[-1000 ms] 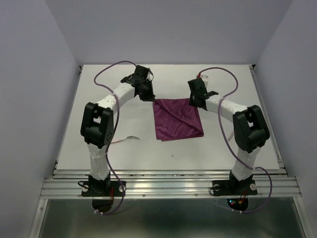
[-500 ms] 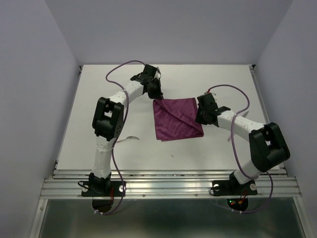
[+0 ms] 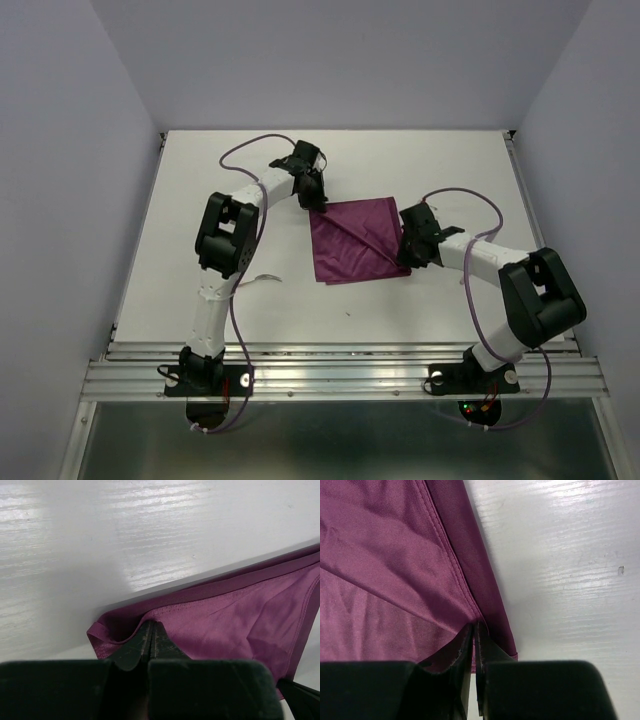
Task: Fold the napkin into a case and place the utensils inside
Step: Smooth out the upper triangle-folded napkin at the center of the board.
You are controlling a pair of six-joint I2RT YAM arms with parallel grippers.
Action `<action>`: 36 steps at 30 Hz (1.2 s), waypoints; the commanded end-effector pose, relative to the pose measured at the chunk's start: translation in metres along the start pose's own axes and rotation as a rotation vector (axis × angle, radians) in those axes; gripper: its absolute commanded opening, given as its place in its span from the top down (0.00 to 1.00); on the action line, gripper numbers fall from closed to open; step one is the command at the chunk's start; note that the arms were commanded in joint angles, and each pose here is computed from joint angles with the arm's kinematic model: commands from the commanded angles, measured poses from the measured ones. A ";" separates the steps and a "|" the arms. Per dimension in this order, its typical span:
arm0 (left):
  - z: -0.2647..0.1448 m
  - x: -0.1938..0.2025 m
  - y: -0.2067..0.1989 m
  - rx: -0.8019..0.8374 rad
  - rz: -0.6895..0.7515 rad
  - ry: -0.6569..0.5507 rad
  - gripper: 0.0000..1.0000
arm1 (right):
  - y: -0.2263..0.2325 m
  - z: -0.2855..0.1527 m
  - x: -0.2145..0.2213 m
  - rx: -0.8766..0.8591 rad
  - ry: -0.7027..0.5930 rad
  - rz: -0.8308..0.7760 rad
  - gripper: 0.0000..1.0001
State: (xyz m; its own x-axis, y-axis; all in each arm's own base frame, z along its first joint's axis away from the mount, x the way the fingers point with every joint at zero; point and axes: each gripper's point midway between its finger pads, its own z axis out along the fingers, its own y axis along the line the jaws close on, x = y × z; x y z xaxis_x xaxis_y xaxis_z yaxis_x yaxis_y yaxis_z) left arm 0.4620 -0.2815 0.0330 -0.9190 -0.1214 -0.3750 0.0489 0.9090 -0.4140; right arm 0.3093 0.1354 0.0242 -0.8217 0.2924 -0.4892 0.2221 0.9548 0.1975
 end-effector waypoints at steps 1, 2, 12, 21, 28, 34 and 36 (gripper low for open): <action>-0.028 -0.020 -0.012 0.007 0.039 -0.071 1.00 | 0.012 -0.015 -0.019 -0.041 -0.056 0.009 0.89; -0.033 -0.022 -0.014 0.007 0.040 -0.081 1.00 | 0.014 -0.018 -0.023 -0.047 -0.066 0.009 0.89; -0.076 -0.046 -0.023 -0.007 0.070 -0.186 1.00 | 0.037 -0.031 -0.050 -0.112 -0.120 0.023 0.89; -0.056 -0.034 0.007 -0.097 0.062 -0.162 1.00 | 0.023 -0.002 -0.021 -0.070 -0.052 0.030 0.89; -0.022 -0.019 0.031 -0.162 0.069 -0.113 1.00 | 0.008 0.014 0.003 -0.032 0.003 0.019 0.90; -0.025 -0.025 0.032 -0.180 0.072 -0.131 1.00 | 0.010 -0.005 -0.015 -0.029 -0.050 0.016 0.90; -0.033 -0.031 0.028 -0.177 0.077 -0.152 1.00 | 0.009 -0.017 -0.031 -0.018 -0.108 0.014 0.89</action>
State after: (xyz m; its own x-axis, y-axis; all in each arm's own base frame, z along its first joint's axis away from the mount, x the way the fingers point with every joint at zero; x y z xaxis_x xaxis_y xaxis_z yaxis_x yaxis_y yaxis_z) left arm 0.4689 -0.2451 0.0321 -0.8823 -0.0983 -0.4603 0.0218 0.9684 -0.2486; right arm 0.3218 0.1452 0.0248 -0.8062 0.3137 -0.5016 0.2182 0.9457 0.2407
